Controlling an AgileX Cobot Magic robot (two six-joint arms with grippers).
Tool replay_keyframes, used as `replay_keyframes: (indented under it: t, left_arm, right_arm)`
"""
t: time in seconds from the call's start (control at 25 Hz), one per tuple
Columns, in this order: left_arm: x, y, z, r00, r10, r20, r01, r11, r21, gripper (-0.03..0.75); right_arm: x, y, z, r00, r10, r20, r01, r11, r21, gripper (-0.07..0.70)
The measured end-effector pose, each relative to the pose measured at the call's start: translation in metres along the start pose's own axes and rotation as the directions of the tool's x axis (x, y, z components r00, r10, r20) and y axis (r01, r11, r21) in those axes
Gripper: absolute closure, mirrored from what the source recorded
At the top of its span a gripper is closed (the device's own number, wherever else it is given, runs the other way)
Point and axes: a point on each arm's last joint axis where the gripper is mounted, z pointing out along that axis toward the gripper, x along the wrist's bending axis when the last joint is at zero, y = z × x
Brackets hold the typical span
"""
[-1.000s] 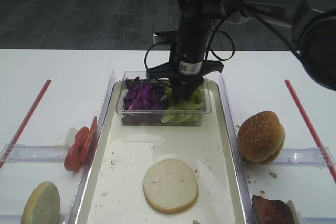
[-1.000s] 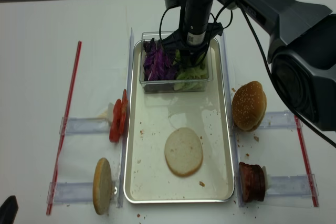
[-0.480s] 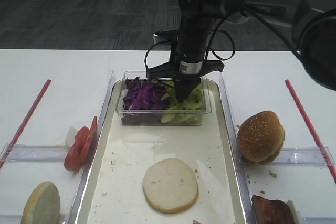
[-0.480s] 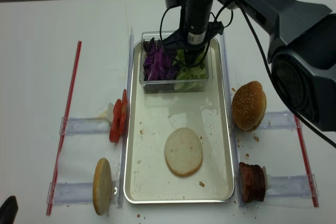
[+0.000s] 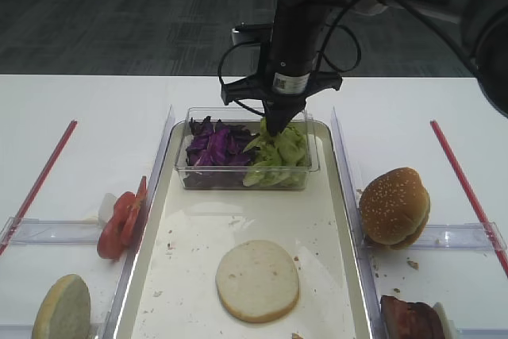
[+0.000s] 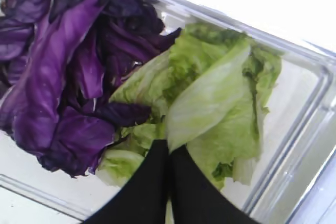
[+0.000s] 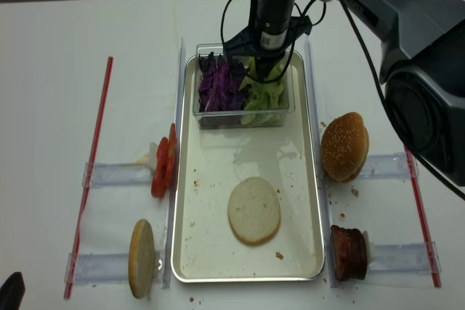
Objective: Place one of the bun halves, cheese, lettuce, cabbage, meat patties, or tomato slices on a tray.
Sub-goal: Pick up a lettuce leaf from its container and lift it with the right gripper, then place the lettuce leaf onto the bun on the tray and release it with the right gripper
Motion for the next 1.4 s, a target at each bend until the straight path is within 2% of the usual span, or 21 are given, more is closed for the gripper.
replay_keyframes:
  t: [0.96,1.16,1.4]
  left_arm:
    - [0.0,0.0,0.0,1.0,0.0,0.0,0.0,1.0,0.0,0.303]
    - [0.0,0.0,0.0,1.0,0.0,0.0,0.0,1.0,0.0,0.303]
    - [0.0,0.0,0.0,1.0,0.0,0.0,0.0,1.0,0.0,0.303]
  right_arm:
    - [0.01,-0.008,-0.063,0.999,-0.001,-0.048,-0.004,0.994,-0.105,0.615]
    - [0.018,-0.025,-0.064,0.999,-0.022,-0.037,0.02,0.998,-0.066,0.615]
    - [0.03,-0.053,-0.062,0.997,-0.079,-0.025,0.079,0.997,0.001,0.615]
